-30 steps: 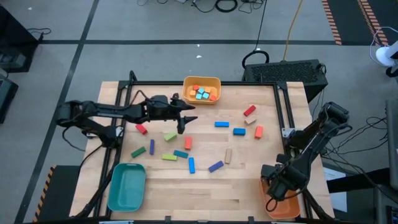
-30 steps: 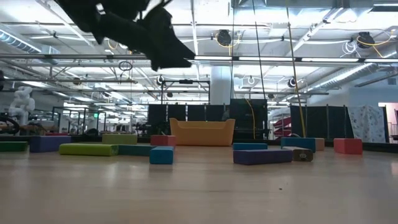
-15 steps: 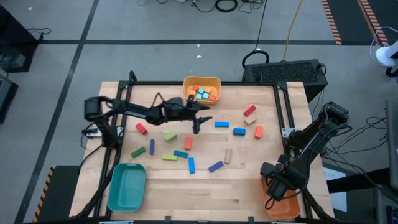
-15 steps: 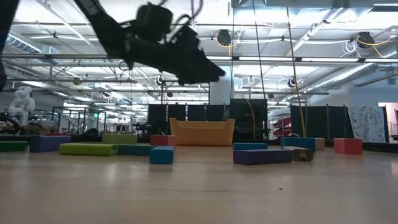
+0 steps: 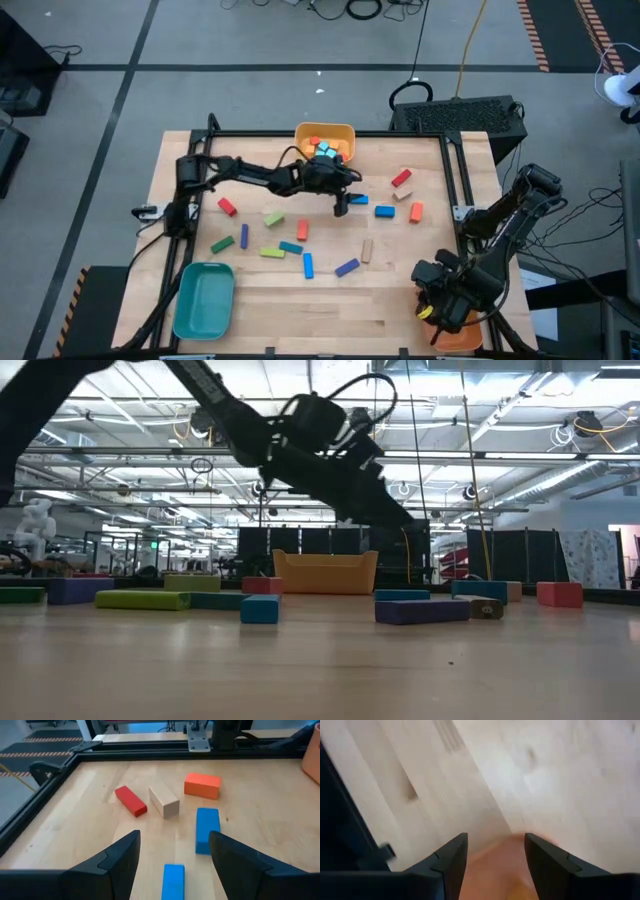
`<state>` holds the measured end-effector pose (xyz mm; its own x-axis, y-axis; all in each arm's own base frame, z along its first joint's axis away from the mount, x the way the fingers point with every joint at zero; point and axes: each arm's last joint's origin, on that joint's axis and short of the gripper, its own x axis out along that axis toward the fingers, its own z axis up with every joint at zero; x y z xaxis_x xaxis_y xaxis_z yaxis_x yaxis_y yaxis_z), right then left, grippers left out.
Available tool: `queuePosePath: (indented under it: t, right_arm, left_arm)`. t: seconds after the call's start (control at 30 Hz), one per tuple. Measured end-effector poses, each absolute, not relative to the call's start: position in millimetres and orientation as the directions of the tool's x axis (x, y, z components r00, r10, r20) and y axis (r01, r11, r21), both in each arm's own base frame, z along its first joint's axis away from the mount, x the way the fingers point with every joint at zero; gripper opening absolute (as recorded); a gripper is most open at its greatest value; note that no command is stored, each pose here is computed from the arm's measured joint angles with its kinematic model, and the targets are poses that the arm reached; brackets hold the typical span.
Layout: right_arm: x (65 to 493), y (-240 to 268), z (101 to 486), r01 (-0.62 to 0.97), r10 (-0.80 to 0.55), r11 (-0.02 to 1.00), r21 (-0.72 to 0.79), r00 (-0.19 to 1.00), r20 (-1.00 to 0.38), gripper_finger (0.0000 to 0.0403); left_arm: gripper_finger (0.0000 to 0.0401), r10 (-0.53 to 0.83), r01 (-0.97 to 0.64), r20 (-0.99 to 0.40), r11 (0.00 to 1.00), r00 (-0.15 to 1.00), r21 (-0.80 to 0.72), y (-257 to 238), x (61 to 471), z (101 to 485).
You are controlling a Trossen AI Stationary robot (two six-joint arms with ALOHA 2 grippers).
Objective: Sort blocks by size
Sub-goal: Put the big blue rectangle block into the orange bin
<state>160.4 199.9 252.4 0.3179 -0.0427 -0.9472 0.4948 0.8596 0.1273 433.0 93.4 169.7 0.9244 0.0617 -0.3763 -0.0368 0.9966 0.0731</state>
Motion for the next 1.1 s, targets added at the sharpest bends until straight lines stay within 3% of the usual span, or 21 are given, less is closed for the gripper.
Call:
queuePosePath:
  t: [0.23,0.63,0.87,1.1]
  right_arm:
    - [163.7,200.3,255.6,0.486,-0.092,0.864,0.134,0.413,-0.906,0.018]
    - [169.7,204.9,258.3,0.5,-0.082,0.839,0.215,0.508,-0.858,0.018]
    - [171.9,206.8,259.5,0.496,-0.076,0.833,0.245,0.541,-0.838,0.018]
    - [172.3,207.2,259.7,0.496,-0.073,0.832,0.25,0.545,-0.835,0.018]
  left_arm:
    - [0.025,-0.02,0.038,-0.41,0.999,0.912,0.036,92.6,455.3,154.8]
    - [0.0347,-0.053,0.074,-0.448,0.997,0.892,0.03,76.1,487.1,134.4]
    - [0.0352,-0.051,0.03,-0.451,0.998,0.891,-0.054,76.5,496.5,131.5]
    - [0.0352,-0.027,-0.013,-0.56,0.998,0.828,-0.068,77.1,508.4,128.2]
